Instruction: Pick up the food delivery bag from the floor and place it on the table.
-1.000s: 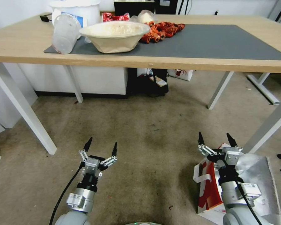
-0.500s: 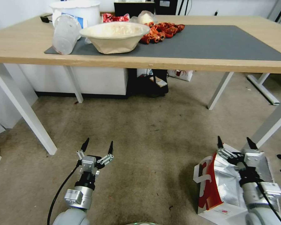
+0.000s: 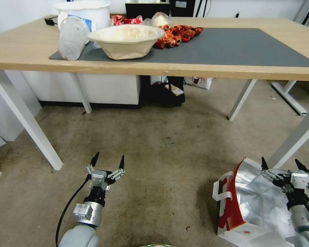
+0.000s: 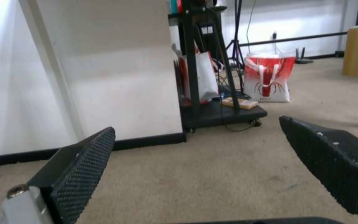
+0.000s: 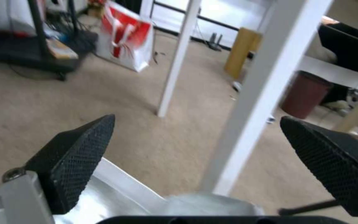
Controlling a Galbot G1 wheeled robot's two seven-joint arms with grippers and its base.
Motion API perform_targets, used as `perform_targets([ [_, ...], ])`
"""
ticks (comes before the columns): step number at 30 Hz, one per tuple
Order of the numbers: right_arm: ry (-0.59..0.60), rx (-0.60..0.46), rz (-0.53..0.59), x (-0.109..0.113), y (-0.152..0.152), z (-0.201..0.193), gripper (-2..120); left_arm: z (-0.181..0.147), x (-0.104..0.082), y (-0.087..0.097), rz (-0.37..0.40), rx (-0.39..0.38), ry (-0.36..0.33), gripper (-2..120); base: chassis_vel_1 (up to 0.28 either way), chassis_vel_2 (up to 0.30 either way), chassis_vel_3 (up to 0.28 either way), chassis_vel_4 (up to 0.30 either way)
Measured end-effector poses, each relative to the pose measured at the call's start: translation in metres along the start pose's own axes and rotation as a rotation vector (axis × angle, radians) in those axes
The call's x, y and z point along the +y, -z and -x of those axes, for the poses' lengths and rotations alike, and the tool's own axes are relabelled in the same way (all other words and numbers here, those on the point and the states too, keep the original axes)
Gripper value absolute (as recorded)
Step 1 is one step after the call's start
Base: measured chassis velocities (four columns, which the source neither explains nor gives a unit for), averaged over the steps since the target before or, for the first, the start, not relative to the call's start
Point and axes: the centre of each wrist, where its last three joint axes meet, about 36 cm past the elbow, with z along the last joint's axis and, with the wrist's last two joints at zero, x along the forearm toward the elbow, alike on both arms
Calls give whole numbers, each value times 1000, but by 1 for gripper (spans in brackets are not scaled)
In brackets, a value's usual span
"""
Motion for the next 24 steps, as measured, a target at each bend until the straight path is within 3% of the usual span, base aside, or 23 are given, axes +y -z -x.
perform_targets([
  [10, -69, 95, -91, -42, -41, 11, 100, 0, 1, -5, 5, 14, 2, 99, 0, 0, 0, 0],
  [24, -123, 147, -98, -66, -67, 21, 100, -1, -2, -5, 2, 15, 4, 99, 0, 0, 0, 0],
])
